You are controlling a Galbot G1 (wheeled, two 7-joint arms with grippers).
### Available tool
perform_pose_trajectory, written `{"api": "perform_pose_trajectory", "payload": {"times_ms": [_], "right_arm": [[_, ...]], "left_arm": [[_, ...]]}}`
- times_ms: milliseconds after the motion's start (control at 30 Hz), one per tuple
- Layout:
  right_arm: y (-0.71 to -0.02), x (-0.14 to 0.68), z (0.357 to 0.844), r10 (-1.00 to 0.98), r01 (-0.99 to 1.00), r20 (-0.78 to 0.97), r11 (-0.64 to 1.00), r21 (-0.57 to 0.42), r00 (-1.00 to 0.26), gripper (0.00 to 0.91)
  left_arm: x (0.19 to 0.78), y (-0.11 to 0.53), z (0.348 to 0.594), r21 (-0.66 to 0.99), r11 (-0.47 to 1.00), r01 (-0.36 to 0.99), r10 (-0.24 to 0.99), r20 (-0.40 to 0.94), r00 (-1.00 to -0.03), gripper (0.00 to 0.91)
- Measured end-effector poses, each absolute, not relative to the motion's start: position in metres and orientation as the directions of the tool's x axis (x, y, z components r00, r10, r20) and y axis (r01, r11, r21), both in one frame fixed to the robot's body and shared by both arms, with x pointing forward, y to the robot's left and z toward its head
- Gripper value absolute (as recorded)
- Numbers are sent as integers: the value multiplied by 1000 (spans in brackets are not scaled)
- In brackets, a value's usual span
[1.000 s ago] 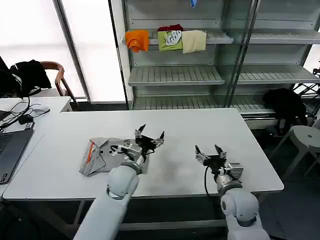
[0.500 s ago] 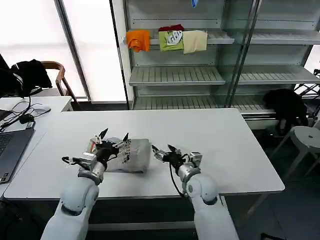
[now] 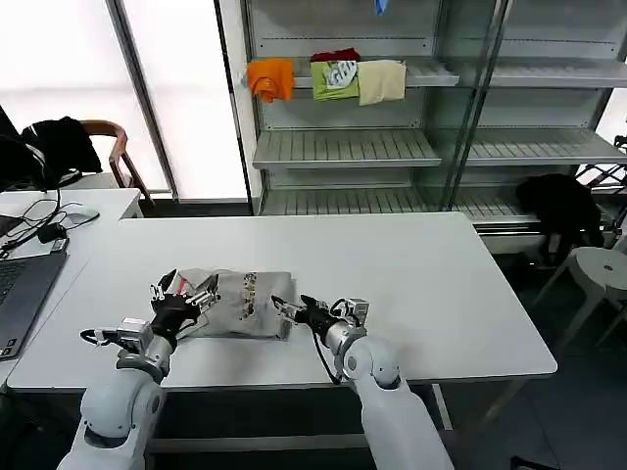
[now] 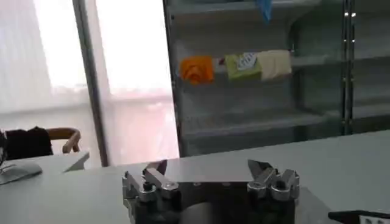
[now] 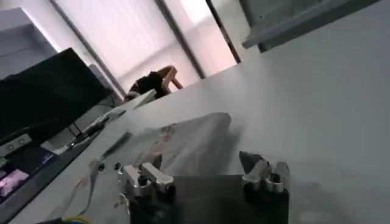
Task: Fold and organize the clothes.
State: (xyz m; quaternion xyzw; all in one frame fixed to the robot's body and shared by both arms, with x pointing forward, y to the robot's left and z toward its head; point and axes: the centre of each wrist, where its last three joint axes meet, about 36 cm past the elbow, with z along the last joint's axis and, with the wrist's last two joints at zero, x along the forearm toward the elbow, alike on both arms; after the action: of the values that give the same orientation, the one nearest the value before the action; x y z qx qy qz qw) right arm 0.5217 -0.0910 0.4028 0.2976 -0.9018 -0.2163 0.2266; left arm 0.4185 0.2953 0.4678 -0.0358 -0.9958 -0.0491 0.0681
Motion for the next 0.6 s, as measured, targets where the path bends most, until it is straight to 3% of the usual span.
{"api": "perform_pose_trajectory", "payload": {"times_ms": [33,133,600], "right_arm": [[-90,522,402,-639,-442,280,726,528,-716,595],[-86,521,400,-651,-449,281,717,533,-705,20],[-88,517,401,-640,-441,291,728,524,-711,0]], "left_arm": [[418,296,468,92,993,77,64,141,-988,907],[415,298,468,89,993,75,62,143,-988,907],[413,300,465,80,994,72,59,159,-986,907]]}}
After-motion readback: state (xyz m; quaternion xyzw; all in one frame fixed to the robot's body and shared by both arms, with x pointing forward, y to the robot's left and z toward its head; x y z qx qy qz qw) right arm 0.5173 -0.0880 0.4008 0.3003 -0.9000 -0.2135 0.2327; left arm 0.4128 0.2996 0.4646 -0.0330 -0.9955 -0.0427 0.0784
